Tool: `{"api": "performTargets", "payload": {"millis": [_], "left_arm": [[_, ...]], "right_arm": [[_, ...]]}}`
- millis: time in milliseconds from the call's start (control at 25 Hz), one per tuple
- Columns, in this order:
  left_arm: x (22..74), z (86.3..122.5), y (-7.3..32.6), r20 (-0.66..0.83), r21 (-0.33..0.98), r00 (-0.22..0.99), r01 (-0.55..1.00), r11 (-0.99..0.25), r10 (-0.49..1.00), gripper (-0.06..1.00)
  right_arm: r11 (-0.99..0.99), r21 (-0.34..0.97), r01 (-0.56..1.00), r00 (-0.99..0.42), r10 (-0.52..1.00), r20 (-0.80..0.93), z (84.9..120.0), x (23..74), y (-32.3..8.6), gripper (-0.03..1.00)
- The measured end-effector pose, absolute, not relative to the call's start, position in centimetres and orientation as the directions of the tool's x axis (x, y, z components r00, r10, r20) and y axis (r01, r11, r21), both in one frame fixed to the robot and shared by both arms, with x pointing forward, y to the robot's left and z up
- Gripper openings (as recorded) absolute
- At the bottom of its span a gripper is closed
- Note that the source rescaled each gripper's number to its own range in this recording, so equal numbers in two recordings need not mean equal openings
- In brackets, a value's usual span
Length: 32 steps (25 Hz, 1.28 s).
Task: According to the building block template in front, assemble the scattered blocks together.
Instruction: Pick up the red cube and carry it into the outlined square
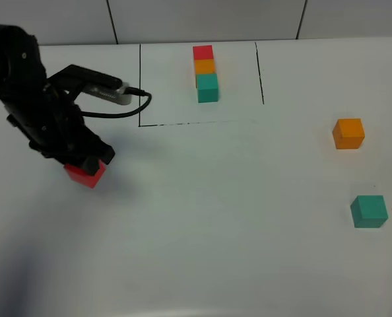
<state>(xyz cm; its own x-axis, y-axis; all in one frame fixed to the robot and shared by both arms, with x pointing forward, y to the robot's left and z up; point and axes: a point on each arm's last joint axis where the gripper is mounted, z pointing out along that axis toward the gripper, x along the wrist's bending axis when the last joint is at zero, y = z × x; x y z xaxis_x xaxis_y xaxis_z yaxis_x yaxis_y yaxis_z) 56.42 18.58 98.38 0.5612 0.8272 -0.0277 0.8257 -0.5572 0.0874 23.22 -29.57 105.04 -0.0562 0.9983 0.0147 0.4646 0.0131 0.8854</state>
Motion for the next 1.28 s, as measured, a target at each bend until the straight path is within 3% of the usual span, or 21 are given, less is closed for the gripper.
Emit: {"api": "performTargets", "payload": {"millis": [280,520,1000,1280], "left_arm": [[60.2,99.2,13.3,-0.023,0.035,0.801,0.598,-0.801,0.598,0.00],[63.0,98.6,8.5,0.010,0.065,0.936,0.350,-0.935,0.351,0.00],[65.2,94.6,1.5,0.074,0.099,0.996,0.048,-0.994,0.055,0.00],[64.6,92.5,0.2,0.048,0.078,0.998,-0.040,-0.996,-0.036,0.00]], "right_arm": [[0.010,0.885,0.465,-0.055,0.998,0.018,105.0,23.2,-29.6,0.72],[0.010,0.885,0.465,-0.055,0.998,0.018,105.0,23.2,-29.6,0.72],[0.009,0.885,0.465,-0.054,0.998,0.019,105.0,23.2,-29.6,0.72],[0.008,0.885,0.465,-0.054,0.998,0.019,105.0,23.2,-29.6,0.72]]}}
